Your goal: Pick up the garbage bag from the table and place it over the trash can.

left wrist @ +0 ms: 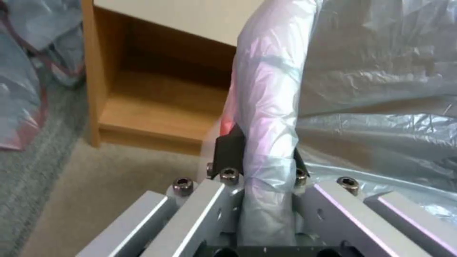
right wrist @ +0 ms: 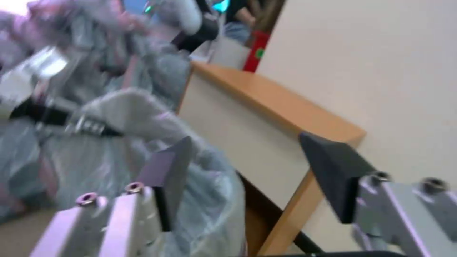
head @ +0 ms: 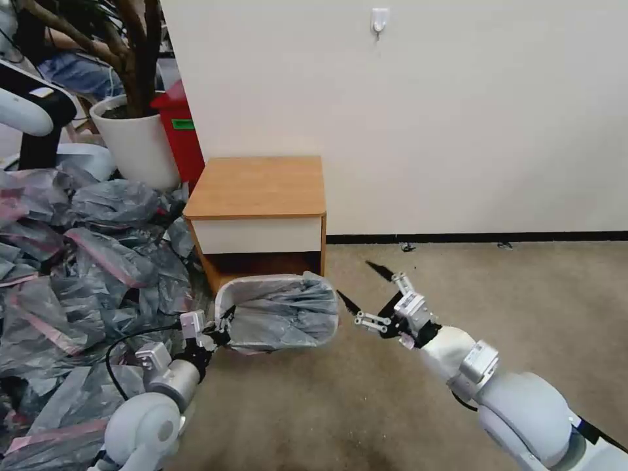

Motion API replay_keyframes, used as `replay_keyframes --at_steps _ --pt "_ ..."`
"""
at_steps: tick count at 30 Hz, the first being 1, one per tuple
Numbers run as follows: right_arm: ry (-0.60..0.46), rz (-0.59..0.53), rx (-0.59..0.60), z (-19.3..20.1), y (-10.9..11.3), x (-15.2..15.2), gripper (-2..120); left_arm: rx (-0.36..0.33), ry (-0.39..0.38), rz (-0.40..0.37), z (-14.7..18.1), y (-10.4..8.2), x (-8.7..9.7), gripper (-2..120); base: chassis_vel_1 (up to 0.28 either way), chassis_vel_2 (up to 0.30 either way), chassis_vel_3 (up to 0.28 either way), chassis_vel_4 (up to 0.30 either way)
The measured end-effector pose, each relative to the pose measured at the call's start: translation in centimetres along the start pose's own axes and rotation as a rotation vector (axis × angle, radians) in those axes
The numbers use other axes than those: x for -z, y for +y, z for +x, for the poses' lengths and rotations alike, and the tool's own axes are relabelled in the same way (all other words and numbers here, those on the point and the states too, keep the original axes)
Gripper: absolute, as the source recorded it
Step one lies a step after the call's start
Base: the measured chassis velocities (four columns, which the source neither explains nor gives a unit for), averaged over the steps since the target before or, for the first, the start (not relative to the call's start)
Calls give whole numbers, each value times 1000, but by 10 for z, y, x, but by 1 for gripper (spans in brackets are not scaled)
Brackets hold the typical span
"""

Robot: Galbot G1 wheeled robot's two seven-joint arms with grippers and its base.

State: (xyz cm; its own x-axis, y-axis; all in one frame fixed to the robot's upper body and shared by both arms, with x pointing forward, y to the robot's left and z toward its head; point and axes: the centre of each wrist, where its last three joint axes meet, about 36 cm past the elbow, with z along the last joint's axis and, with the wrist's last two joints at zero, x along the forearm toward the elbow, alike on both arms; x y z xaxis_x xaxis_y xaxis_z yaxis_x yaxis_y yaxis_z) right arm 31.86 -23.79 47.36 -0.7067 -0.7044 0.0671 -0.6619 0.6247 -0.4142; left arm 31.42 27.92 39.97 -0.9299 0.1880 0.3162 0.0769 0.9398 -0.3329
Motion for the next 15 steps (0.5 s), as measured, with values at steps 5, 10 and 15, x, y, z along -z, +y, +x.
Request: replay_keyframes --at_steps 5,10,15 --pt "28 64 113 -6 -1 1 40 20 -26 -103 2 -7 2 3 0 0 0 0" --pt "49 111 215 -16 1 3 24 43 -48 -199 8 -21 -2 3 0 0 0 0" --pt "81 133 255 -30 5 2 10 62 -57 -244 13 -34 -7 3 0 0 0 0"
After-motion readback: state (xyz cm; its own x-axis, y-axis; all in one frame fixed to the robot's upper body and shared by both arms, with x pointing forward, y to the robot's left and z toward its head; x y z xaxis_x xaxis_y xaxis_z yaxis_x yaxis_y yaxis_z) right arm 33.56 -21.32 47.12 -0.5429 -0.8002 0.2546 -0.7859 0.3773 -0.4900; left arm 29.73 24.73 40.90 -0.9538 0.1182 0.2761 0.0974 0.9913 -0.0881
